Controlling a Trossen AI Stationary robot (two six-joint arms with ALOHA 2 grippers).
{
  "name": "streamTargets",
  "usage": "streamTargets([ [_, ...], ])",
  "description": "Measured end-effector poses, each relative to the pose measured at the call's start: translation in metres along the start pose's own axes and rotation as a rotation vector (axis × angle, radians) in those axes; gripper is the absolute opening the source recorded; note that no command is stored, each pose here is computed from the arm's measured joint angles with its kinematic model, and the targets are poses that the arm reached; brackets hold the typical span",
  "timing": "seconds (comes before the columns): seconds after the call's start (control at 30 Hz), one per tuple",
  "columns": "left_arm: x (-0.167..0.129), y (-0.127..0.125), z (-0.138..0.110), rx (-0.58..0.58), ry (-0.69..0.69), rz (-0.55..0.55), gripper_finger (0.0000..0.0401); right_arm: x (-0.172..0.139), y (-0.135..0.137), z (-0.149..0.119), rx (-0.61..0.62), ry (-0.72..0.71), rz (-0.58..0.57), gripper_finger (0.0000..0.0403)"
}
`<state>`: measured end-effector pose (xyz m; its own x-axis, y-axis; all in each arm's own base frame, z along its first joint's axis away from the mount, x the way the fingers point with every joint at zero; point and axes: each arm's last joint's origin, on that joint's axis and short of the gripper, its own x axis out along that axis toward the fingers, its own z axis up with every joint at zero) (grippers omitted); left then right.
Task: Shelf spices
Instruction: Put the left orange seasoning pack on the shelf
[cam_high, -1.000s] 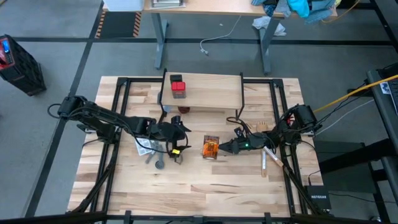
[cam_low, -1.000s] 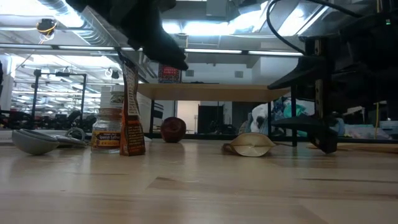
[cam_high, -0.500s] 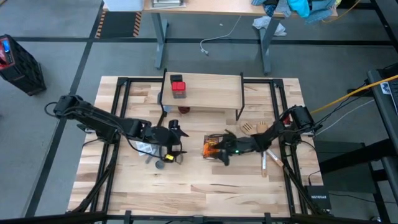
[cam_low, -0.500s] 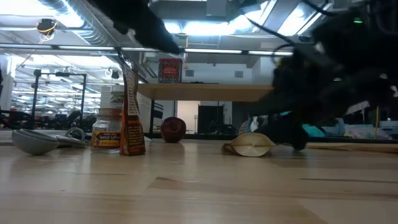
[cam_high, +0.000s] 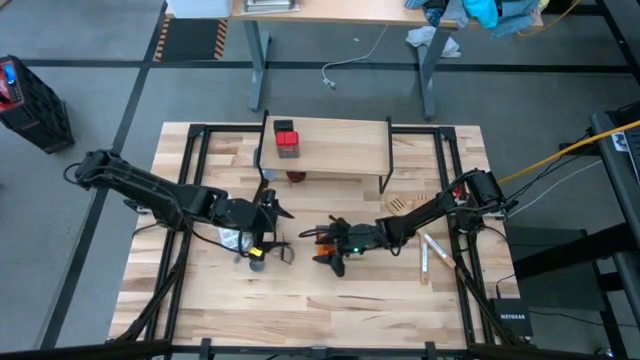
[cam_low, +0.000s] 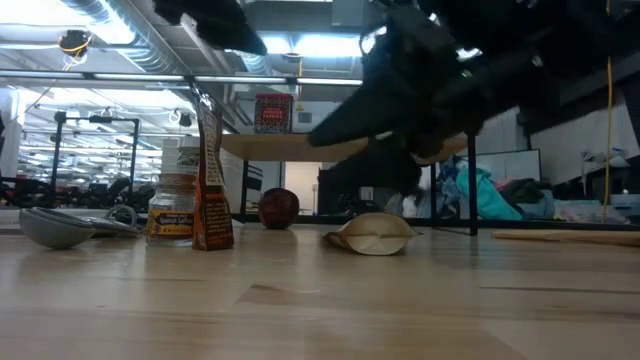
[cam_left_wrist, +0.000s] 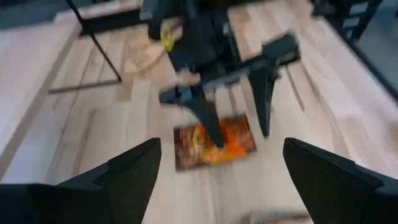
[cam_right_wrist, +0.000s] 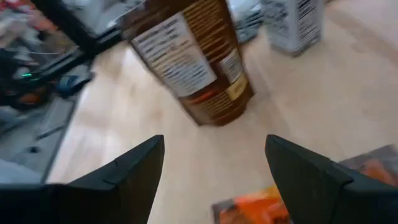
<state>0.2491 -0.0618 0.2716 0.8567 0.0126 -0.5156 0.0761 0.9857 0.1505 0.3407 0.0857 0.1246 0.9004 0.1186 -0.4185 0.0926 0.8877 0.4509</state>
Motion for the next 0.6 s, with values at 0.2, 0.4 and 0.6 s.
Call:
streamTargets([
  [0.2,-0.008,-0.006,-0.010,0.041,0.101,-0.024,0.0331,0.011,0.014,0.020,-0.025,0.029,-0.149,0.0287],
  [0.4,-0.012,-0.006,-0.015,0.078,0.150,0.023,0.0331,0.013,0.050,0.031,-0.076,-0.022,-0.248,0.0287],
  [0.6,-0.012,-0.006,-0.015,0.139,0.155,0.017,0.0331,0.018,0.078,0.022,-0.109,-0.123,-0.340,0.0287],
])
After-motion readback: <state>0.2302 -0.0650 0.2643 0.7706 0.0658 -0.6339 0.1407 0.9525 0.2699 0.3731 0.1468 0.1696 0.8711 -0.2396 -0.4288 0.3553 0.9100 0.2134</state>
